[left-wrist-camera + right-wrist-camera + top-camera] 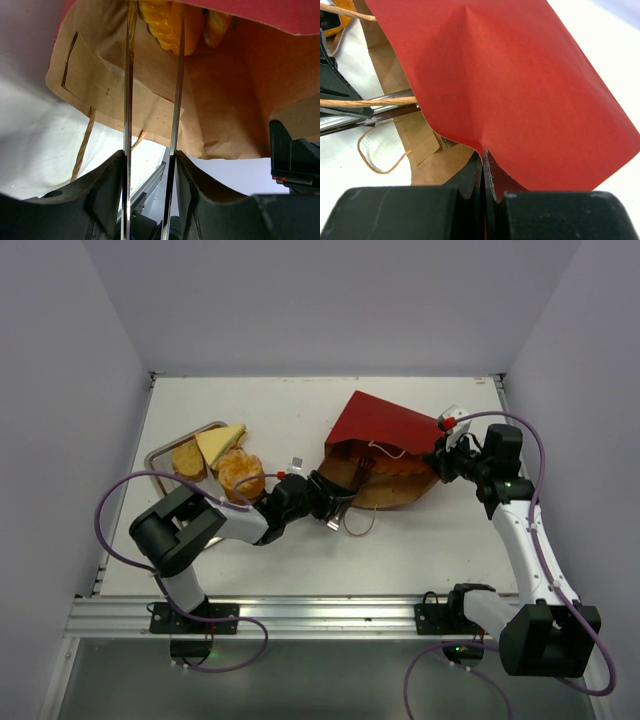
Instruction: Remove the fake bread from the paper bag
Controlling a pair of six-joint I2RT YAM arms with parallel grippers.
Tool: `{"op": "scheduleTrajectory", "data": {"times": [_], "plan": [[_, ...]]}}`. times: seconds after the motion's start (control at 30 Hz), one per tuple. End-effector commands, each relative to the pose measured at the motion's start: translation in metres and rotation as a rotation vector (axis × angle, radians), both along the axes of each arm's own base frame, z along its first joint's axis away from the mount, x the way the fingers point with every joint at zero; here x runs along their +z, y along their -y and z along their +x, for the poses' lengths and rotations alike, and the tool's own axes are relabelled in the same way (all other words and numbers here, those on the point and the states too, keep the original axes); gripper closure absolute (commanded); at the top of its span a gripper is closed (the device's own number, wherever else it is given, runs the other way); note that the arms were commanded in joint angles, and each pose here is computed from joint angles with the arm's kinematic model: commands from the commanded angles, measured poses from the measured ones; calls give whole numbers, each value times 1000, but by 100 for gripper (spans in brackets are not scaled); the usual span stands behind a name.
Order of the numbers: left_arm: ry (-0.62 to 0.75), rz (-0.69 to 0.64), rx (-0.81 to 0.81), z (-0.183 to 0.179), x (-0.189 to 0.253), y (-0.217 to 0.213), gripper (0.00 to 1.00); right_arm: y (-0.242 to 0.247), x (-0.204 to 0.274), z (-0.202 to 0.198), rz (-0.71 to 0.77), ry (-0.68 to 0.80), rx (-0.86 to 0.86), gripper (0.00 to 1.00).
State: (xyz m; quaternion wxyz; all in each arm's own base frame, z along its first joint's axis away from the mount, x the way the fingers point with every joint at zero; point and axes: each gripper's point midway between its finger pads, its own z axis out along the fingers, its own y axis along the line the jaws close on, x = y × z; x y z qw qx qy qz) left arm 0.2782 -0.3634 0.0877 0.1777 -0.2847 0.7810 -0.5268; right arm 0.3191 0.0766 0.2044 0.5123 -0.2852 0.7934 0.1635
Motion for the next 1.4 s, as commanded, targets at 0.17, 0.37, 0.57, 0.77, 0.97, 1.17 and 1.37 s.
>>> {"op": "scheduleTrajectory", "data": {"times": [0.17,0.37,0.57,0.77,0.97,1.17,1.37], "plan": [[31,-47,19,7,27,6,53,-5,15,0,30,51,22,98],[51,-83,34,4,48,1,53,-5,14,0,30,49,22,98],[34,-71,39,3,47,-1,53,-5,14,0,30,49,22,98],[-6,-74,40,1,35,0,53,-6,15,0,31,51,24,98],[-13,-59,45,3,31,1,53,-6,15,0,31,52,24,98],[-31,-32,40,3,20,2,52,-6,16,0,32,53,23,98],[-28,-11,23,5,15,6,52,-6,15,0,32,51,23,98]]}}
